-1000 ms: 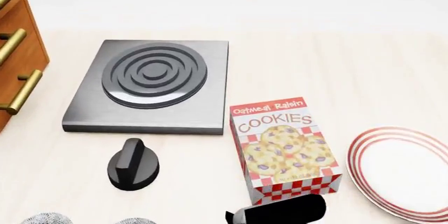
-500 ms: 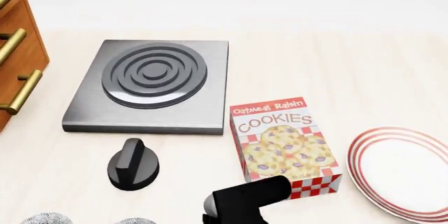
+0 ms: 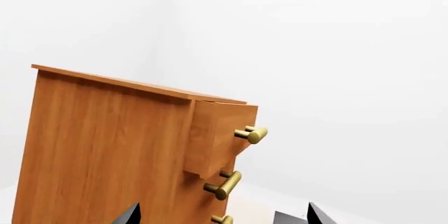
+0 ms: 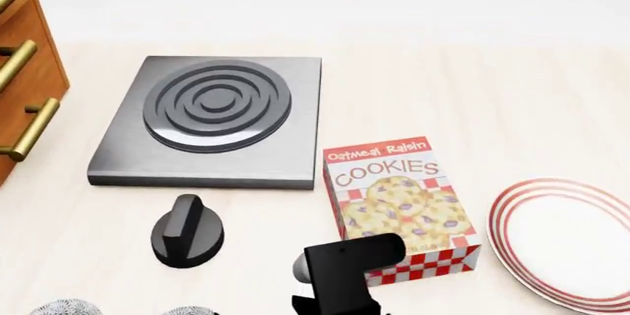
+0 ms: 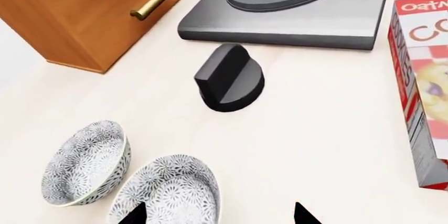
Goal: Pick the akita bowl from table center and place it on the plate.
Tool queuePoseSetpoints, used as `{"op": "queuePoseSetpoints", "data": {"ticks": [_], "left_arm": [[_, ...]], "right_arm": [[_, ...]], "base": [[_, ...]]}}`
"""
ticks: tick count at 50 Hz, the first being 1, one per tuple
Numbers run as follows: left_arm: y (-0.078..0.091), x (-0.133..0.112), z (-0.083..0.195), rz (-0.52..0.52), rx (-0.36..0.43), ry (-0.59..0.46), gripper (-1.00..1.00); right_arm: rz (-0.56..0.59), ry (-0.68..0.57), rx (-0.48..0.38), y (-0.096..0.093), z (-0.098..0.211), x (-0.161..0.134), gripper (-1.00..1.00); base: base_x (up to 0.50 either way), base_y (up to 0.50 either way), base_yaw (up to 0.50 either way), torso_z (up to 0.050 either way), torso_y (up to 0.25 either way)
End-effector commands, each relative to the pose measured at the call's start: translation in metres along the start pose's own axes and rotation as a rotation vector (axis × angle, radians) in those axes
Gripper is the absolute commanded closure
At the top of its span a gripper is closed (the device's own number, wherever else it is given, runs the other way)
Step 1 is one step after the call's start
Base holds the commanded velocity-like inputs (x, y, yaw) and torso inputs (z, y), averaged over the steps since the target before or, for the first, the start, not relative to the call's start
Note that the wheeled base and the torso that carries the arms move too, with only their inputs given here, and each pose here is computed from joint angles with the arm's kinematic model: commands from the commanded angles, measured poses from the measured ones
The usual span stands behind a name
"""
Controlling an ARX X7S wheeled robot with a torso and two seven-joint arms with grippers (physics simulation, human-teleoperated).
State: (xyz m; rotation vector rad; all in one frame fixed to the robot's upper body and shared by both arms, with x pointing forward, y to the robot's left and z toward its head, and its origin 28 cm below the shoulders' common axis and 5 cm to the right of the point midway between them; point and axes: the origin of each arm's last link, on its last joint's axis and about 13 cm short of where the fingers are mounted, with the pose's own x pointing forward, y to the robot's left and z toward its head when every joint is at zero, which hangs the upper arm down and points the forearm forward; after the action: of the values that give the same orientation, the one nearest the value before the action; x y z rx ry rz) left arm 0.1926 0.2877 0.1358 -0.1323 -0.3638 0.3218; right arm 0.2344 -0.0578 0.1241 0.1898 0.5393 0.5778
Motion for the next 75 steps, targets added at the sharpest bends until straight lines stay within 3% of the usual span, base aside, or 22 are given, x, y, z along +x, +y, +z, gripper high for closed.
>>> {"op": "queuePoseSetpoints", "data": {"ticks": [1,75], "left_arm": [[-0.001,0.0,0.001,-0.006,-0.002,-0.003,-1.0],[0.0,-0.001,-0.001,-0.003,-0.004,0.005,-1.0]], "right_arm": [[0.008,0.059,0.005,-0.007,-0.005,0.01,-1.0],[0.062,0.122,0.04,-0.012,-0.021,0.035,-1.0]], "base": [[0.0,0.0,0.0,0.0,0.0],[0.0,0.0,0.0,0.0,0.0]]}}
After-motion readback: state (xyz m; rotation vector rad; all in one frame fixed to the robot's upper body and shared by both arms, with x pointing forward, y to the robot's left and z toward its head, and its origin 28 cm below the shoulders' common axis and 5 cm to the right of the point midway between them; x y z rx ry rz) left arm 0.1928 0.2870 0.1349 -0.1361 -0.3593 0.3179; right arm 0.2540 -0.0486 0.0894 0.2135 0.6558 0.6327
